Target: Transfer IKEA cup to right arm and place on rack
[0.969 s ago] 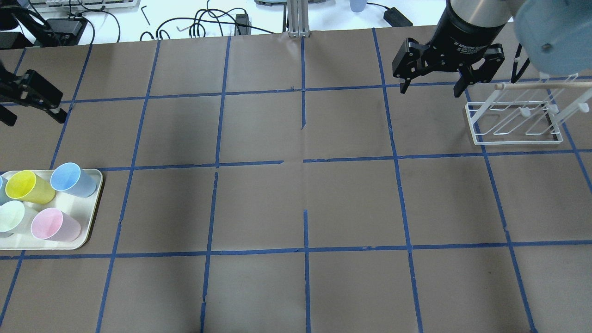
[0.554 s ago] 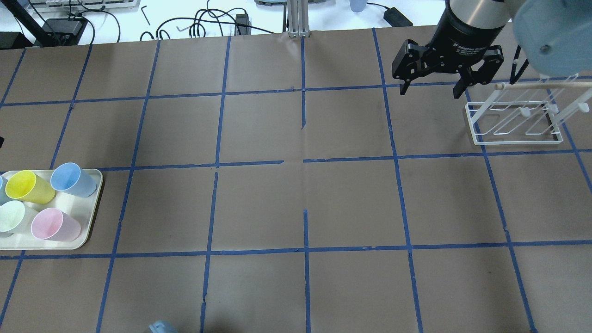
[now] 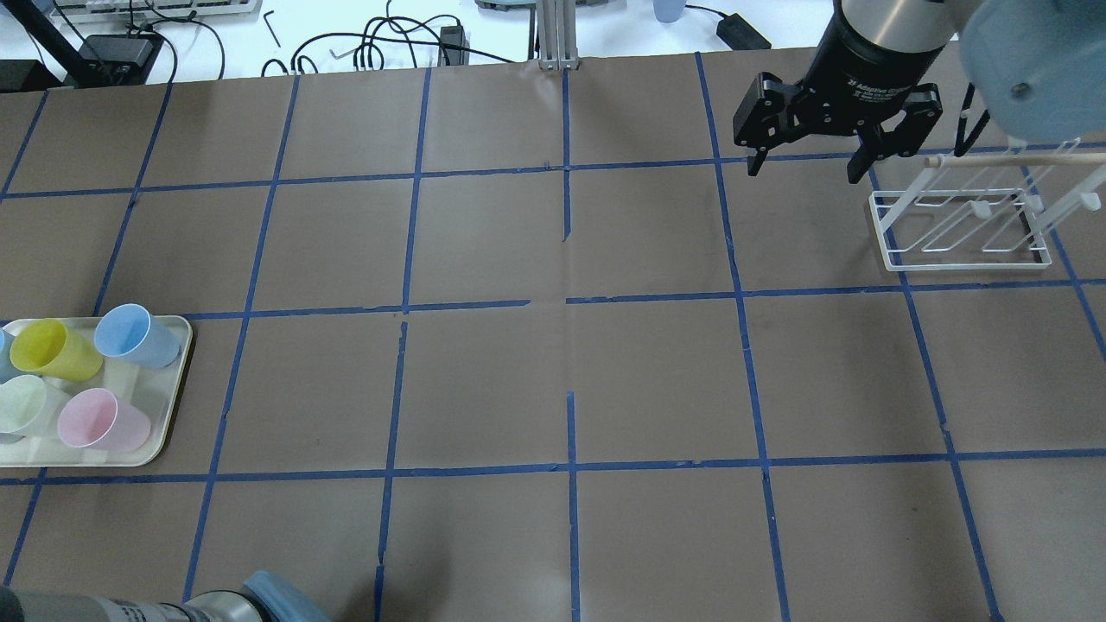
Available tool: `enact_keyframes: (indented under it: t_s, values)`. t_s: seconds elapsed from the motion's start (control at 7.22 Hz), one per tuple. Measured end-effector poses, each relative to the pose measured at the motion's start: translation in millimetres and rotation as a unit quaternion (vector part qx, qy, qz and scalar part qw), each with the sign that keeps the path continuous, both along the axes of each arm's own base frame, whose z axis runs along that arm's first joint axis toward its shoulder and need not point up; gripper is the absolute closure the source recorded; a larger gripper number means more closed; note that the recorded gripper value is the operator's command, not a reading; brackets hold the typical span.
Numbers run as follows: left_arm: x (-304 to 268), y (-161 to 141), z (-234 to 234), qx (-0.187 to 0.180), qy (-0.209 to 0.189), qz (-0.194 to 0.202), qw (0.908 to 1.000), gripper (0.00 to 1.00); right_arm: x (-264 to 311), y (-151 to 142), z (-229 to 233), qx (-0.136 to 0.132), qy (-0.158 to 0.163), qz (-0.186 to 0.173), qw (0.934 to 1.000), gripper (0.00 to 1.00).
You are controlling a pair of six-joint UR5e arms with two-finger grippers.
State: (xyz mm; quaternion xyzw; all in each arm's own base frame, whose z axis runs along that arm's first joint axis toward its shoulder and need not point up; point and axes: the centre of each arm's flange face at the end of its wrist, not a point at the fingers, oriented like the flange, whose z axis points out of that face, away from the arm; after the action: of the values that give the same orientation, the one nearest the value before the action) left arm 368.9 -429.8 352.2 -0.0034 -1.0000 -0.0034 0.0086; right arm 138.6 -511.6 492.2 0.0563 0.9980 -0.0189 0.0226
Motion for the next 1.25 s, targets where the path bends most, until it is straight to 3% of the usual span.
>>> enact_keyframes:
  t_s: [0.42,0.69,0.83,1.25]
  values:
    - [62,22,-69,0.001,0.012,-0.039,0.9992,0.00,0,0,1,-0.001,0.000,0.000,1.0000,0.00]
    - [81,23,-95,-0.001,0.009,-0.047,0.9988,0.00,0,-1,1,-0.001,0.000,0.000,1.0000,0.00]
    - [86,24,-106,0.001,0.013,-0.047,0.9988,0.05,0,-1,1,-0.001,0.000,0.000,1.0000,0.00]
    - [94,29,-125,0.007,0.025,-0.041,0.9988,0.44,0,-1,2,-0.002,0.000,0.000,1.0000,0.00]
